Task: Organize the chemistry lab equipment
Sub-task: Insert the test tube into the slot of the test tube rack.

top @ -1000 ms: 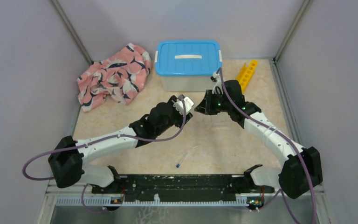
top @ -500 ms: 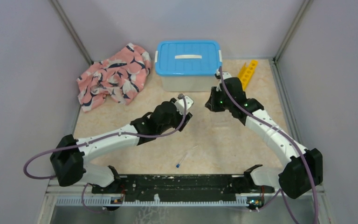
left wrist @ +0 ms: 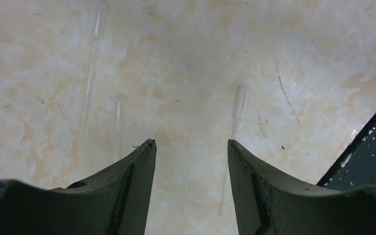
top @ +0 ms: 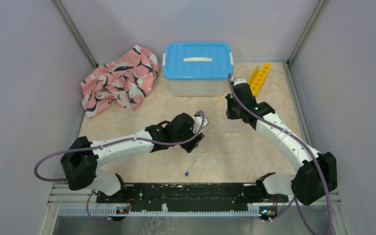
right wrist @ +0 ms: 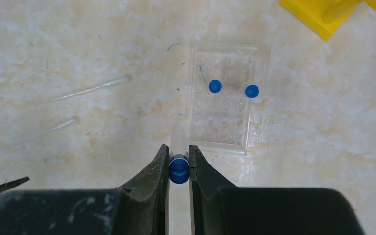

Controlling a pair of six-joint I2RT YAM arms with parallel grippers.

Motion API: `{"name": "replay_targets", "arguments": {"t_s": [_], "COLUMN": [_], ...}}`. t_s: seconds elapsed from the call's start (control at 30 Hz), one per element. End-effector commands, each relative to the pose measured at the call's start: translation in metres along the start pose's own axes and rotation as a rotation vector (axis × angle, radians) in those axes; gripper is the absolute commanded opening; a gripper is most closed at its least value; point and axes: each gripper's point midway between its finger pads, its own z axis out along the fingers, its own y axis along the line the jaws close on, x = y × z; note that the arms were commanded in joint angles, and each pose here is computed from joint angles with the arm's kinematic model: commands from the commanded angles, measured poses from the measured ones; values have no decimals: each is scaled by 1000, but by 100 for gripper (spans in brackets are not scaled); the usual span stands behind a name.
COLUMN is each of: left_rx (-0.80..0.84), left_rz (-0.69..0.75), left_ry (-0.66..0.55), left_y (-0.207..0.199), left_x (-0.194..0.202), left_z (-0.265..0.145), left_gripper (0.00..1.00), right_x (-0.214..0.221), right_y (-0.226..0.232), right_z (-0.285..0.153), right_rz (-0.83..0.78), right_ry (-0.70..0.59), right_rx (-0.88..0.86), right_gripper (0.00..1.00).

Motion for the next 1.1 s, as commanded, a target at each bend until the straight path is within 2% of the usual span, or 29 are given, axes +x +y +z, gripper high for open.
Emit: {"name": "replay_targets", "arguments": {"t_s": [0.0,0.23,1.07], "left_rx": [61,74,37], "left_rz": [-9,12,5], "left_ry": [110,188,277], "left_y": [-22,-37,-44], "left_x": [25,46,80], "left_z": [3,6,5], "left_gripper": [61,61,59], "right_x": [-17,-9,18], "right_y": [-8,-17,-23], "right_z": [-2,5,42], "right_rz": [-36,-54,-74], "right_ry": [-34,0,76], "right_rx": [76,130,172], "right_gripper": [1,1,1]}}
